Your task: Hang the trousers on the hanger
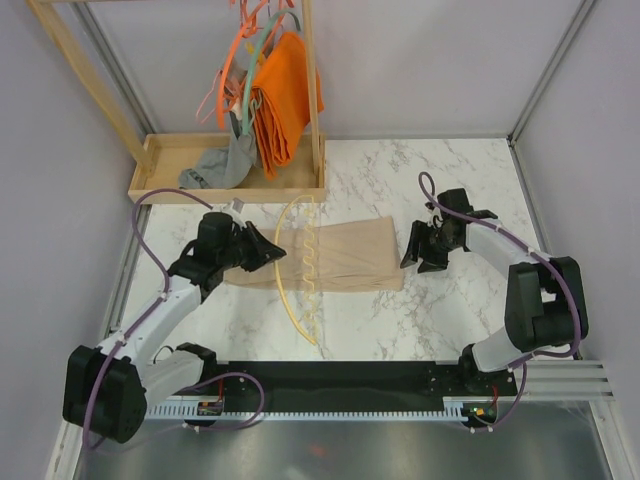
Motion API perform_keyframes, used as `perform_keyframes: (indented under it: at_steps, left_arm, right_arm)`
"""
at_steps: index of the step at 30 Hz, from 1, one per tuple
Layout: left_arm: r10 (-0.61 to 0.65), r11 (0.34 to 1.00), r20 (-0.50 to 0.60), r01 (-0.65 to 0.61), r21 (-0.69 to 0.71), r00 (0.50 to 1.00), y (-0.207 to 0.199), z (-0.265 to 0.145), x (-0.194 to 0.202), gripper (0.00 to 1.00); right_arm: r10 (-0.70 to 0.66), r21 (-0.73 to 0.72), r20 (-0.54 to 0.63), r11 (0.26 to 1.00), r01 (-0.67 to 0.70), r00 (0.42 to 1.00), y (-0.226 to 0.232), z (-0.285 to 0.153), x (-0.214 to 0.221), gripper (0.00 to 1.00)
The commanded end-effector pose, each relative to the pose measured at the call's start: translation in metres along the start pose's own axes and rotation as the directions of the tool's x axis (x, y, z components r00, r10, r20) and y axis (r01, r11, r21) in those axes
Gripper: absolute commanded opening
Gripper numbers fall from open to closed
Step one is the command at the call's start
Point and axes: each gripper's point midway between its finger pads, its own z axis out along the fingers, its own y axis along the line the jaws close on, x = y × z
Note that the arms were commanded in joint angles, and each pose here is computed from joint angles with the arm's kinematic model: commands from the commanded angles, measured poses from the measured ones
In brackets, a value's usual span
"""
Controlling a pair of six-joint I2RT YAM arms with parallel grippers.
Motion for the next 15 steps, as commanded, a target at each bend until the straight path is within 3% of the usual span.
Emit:
perform_keyframes:
  at_steps: [1, 5, 15]
  left_arm:
    - [0.09, 0.991, 0.116, -0.101, 0.09, 0.989, -0.032, 0.004, -0.034, 0.02]
    - [0.088, 0.991, 0.119, -0.099, 0.087, 0.989, -0.029, 0.014, -0.036, 0.02]
    - [0.082, 0.992, 0.117, -0.093, 0.091, 0.99, -0.027, 0.03, -0.032, 0.02]
  right_arm:
    - [-0.043, -0.015, 0.041, 0.999, 0.044, 0.998, 0.003, -0.001, -0.014, 0.59]
    - [-0.012, -0.084, 0.023, 0.996, 0.014, 1.0, 0.015, 0.013, -0.028, 0.59]
    - [0.021, -0.076, -0.002, 0.997, -0.021, 1.0, 0.005, 0.024, -0.03, 0.57]
